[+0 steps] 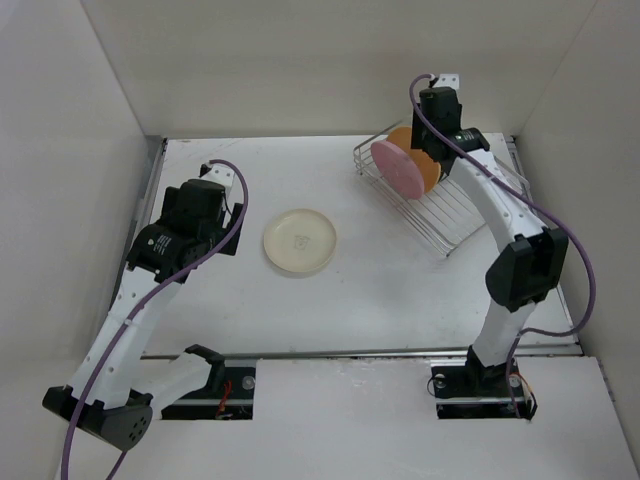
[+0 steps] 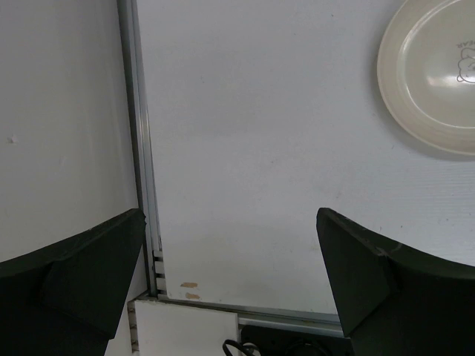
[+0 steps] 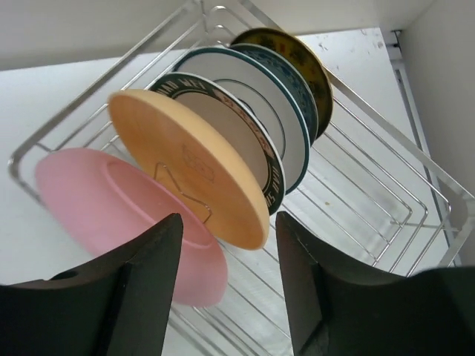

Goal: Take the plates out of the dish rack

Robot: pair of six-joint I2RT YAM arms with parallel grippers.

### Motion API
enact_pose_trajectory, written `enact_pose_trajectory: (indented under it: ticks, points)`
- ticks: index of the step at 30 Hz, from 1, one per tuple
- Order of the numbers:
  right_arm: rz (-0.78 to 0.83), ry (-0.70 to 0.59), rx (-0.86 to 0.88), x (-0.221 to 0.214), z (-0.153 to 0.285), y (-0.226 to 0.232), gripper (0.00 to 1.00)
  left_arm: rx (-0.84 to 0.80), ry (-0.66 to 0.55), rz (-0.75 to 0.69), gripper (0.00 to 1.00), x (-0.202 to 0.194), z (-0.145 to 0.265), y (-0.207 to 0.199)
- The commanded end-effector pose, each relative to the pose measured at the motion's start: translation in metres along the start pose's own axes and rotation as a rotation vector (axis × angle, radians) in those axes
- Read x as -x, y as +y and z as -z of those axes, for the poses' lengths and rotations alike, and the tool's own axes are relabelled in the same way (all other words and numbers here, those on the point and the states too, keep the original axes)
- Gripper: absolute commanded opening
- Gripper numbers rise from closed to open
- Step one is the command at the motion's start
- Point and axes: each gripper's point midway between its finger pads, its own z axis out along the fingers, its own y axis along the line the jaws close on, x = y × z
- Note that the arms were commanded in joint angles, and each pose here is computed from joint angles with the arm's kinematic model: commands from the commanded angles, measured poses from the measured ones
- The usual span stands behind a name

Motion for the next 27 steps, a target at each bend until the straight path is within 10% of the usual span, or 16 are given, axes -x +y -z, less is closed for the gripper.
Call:
enact_pose_trajectory:
  ticks: [1, 27]
  points:
    - [0.016, -0.123, 0.154, 0.033, 0.024, 0.015, 0.65, 0.019, -0.006, -0.003, 1.00, 0.001, -0.001, 0.004]
    - [0.152, 0.025, 0.178, -0.034, -0.023, 0.047, 0.72, 0.037, -0.006, -0.002, 1.00, 0.001, -0.001, 0.007]
